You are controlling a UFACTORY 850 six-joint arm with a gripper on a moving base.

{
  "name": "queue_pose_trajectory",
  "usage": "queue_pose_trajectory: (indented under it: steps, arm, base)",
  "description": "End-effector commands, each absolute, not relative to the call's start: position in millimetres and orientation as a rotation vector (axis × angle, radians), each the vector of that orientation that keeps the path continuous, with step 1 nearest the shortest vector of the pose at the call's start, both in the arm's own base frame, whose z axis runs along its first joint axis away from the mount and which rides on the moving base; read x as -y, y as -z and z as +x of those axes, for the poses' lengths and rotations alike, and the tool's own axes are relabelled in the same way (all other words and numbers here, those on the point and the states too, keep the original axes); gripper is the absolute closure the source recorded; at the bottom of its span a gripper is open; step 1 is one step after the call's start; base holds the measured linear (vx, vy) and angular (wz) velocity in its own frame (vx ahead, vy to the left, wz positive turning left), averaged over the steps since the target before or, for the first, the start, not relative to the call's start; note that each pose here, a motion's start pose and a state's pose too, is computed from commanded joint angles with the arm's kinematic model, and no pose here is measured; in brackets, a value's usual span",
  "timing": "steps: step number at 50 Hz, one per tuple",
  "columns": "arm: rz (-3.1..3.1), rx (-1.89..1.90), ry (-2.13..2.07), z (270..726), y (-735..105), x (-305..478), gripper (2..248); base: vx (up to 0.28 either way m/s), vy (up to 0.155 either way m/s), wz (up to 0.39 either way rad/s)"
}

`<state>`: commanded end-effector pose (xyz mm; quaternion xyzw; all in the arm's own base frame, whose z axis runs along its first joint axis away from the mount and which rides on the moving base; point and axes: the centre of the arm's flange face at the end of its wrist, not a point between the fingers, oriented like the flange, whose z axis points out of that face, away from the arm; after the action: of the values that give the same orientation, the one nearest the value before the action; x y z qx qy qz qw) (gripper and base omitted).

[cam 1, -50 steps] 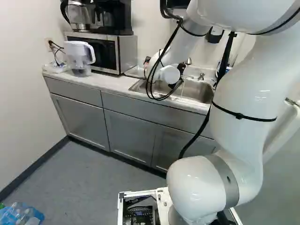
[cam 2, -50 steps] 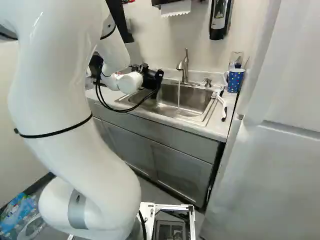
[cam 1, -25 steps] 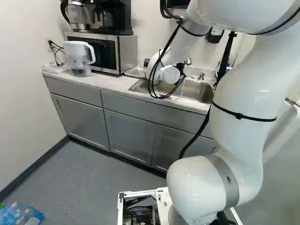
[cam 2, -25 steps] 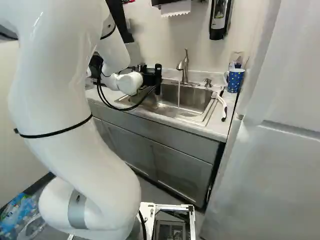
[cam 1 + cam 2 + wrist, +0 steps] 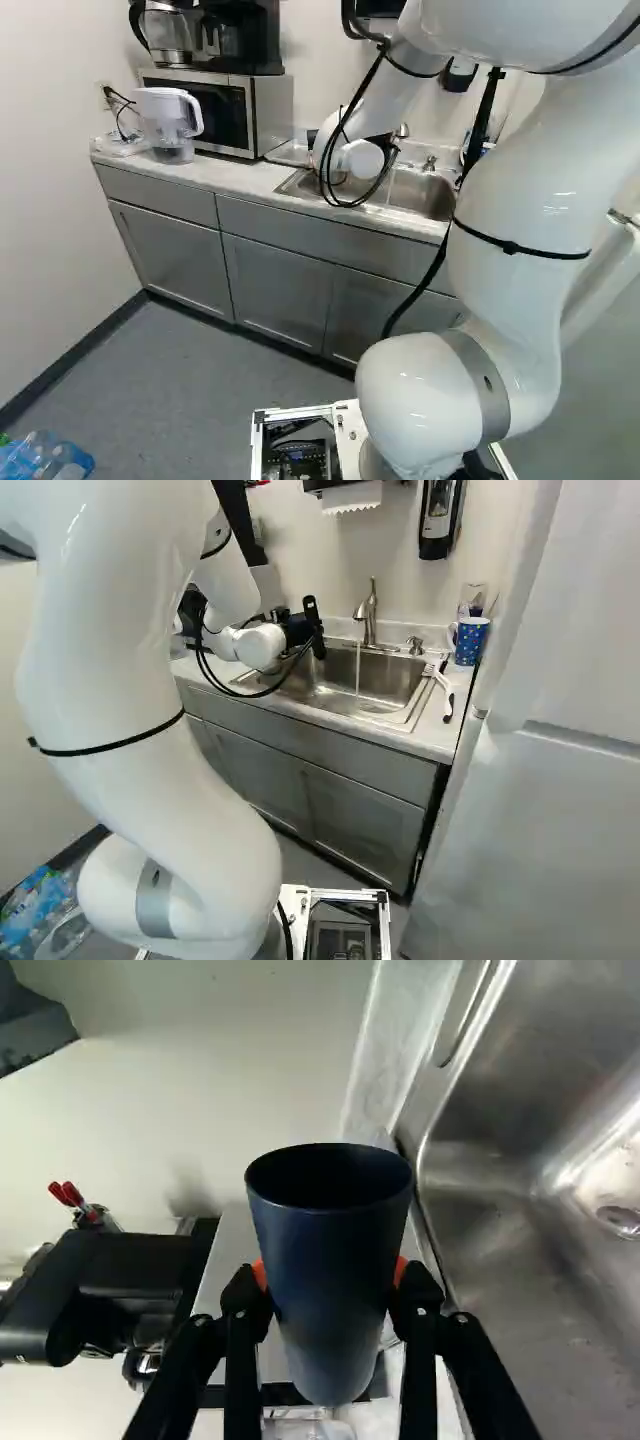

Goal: Rinse the cup and place it in the tray

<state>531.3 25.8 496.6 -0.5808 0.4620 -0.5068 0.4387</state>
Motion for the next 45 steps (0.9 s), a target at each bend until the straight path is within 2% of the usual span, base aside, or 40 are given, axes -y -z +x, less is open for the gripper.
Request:
queue_pose_trajectory:
  steps: [45]
  arm:
    - [-1.779,-0.828,1.574,531.3,-496.6,-25.8,124]
  base:
    - [0.0,0.0,0.0]
